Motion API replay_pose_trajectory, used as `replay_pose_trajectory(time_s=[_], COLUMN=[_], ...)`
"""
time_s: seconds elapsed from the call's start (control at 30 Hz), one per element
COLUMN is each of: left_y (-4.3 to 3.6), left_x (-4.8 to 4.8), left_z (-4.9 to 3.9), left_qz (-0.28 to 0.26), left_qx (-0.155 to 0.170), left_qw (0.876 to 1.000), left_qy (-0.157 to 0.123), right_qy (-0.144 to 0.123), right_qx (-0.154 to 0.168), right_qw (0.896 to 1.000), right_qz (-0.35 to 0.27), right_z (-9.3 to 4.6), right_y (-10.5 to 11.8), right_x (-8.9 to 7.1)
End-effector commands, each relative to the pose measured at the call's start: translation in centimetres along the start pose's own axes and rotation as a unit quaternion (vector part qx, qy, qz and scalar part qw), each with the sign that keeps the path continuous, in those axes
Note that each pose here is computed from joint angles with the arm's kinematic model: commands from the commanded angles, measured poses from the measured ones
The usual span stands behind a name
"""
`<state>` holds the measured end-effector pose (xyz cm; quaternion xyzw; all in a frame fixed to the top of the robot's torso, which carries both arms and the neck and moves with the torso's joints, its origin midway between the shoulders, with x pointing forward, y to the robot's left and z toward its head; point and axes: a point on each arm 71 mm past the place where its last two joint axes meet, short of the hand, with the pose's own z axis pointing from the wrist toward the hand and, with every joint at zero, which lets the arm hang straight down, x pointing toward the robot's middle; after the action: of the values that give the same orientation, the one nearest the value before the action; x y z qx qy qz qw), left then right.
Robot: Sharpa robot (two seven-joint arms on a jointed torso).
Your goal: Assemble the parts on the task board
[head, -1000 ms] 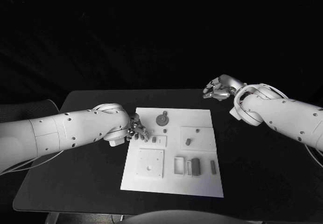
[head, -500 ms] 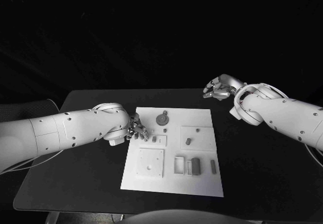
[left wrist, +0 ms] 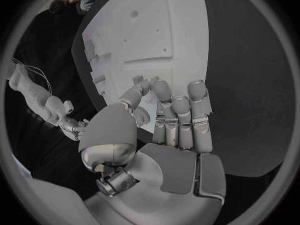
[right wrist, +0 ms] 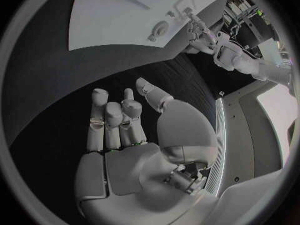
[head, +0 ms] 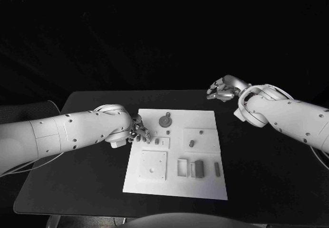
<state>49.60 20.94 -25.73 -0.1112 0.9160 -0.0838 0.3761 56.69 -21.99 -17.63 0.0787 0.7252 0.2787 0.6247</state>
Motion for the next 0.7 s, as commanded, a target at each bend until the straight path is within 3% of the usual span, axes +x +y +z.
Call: replay_pose_trajectory(time_s=[0.03, 0.7], left_y=[-0.15, 0.00], left_x=[0.18, 0.07], left_z=[0.00, 0.05], left_qz=[0.008, 0.006], left_qx=[0.003, 0.002], left_qw=[1.000, 1.000], left_qy=[0.007, 0.005], right_qy=[0.004, 0.004], right_qx=[-0.005, -0.005], right_qw=[1.000, 1.000], right_qz=[-0.002, -0.002], right_z=[0.01, 0.00], right_y=[0.14, 0.09], right_x=[0.09, 0.07])
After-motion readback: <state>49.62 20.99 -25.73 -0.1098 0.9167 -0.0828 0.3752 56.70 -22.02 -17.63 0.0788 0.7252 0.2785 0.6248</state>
